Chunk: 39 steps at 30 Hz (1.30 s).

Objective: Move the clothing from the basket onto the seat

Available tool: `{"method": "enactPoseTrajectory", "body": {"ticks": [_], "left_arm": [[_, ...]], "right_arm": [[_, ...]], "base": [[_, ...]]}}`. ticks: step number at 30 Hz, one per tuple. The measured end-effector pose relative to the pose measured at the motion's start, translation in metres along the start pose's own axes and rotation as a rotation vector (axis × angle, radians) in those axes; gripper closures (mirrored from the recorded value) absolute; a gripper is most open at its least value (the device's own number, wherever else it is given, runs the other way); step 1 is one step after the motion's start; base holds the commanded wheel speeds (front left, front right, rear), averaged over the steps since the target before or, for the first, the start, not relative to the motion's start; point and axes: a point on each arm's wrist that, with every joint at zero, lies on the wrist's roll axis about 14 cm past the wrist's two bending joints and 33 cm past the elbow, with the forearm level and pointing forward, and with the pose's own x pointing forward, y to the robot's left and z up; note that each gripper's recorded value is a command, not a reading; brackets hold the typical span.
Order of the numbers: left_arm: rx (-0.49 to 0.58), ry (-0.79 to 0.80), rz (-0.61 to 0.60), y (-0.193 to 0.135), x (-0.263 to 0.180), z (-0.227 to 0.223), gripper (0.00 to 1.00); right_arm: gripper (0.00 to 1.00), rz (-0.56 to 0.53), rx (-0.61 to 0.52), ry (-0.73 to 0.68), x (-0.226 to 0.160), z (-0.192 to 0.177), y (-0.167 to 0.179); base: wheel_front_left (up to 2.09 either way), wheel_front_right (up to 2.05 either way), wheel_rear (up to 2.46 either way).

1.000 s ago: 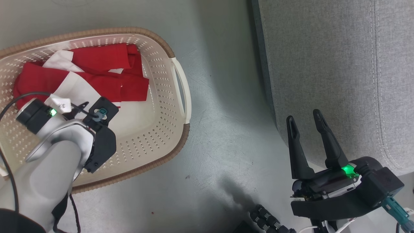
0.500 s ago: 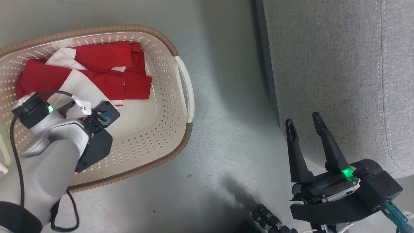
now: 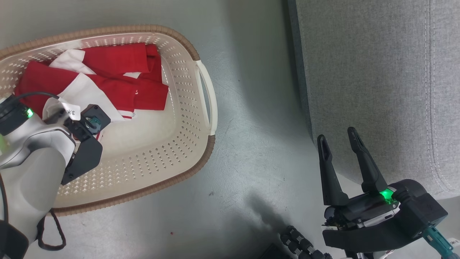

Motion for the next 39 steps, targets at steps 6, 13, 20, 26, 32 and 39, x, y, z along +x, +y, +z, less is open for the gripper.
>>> {"method": "enactPoseTrajectory", "body": {"ticks": [6,13,20,26,32,39], "left_arm": [[-0.008,-0.024,0.002,0.004,0.002,0.001,1.0],[-0.063,-0.09,0.017,0.018,0.001,0.012,1.0],[-0.115,-0.212,-0.011,0.003,-0.002,0.058,1.0],[-0.17,-0.329,-0.025,-0.007,-0.02,0.104,1.0],[-0.217,-0.389,-0.007,-0.005,-0.043,0.118,1.0],[-0.265,-0.467,0.025,-0.005,-0.081,0.129,1.0]], "right_arm": [[0.0,0.001,-0.003,0.003,0.0,-0.001,0.0],[0.0,0.004,-0.004,-0.004,0.002,0.001,0.0],[0.0,0.033,-0.003,-0.041,0.013,0.011,0.005],[0.0,0.03,-0.003,-0.073,0.013,0.024,0.002],[0.0,0.029,-0.002,-0.125,0.013,0.043,0.001],[0.0,0.056,0.009,-0.2,0.01,0.072,0.007]], "base": [[0.0,0.0,0.0],[0.0,0.0,0.0],[0.0,0.0,0.0],[0.0,0.0,0.0],[0.0,0.0,0.0],[0.0,0.0,0.0]]}}
